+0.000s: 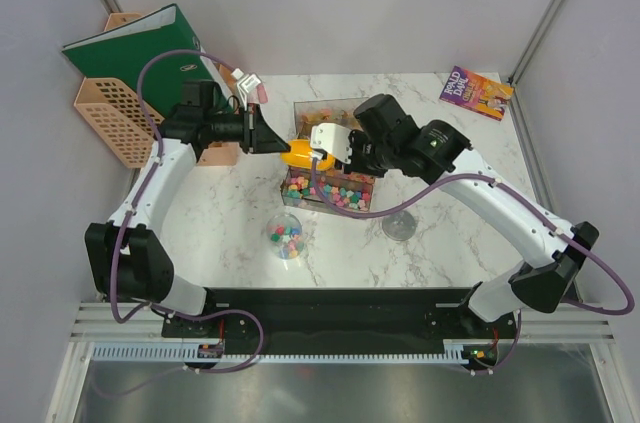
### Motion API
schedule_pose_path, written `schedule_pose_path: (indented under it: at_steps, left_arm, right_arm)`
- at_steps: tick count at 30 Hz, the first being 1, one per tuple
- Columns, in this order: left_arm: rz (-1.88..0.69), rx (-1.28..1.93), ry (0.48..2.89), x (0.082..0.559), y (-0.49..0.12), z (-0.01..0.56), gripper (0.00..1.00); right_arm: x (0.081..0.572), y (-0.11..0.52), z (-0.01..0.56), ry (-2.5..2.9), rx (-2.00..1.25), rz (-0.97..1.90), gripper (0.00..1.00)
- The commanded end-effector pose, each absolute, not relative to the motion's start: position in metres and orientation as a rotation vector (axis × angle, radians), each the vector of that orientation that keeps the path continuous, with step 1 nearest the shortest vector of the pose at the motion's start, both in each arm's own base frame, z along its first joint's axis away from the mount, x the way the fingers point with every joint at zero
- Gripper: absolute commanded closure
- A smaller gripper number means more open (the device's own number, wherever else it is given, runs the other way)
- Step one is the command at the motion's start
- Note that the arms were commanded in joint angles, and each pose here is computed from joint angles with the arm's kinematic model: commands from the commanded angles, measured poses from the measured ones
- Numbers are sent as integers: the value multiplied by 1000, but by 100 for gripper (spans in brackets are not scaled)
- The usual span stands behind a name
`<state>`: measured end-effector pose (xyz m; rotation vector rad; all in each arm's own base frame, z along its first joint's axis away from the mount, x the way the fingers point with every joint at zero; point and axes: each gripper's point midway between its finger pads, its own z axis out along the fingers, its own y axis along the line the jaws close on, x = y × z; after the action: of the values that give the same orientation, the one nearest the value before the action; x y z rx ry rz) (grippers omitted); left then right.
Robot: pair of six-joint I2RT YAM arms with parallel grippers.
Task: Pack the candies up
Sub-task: Scoop the fake candies from the storage box.
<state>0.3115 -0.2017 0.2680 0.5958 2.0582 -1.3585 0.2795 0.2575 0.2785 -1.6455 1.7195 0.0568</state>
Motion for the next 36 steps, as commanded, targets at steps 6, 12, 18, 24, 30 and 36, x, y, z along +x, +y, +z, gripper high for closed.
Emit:
schedule_pose_path:
  at_steps: [6,12,18,24,30,36]
  left_arm:
    - [-1477,622,1960,301,-193,292,98]
    - [-1574,652,1918,292,-190,292,98]
    - [-1647,678,1888,288,-190,296,98]
    - [-1686,683,1880,285,-190,297,98]
    - [-1662,666,1887,288,-186,296,98]
    - [-1649,653,1890,292,-183,294,98]
  right_arm:
    - [281,269,279,1662,-1578,136,83]
    - [261,268,295,1535,-1479,356,42]
    - [235,264,308,1393,-1436,504,36]
    - [236,269,312,1359,-1409,650,39]
    - [250,273,310,1365,-1431,709,41]
    - [257,278,313,1360,-1452,737,47]
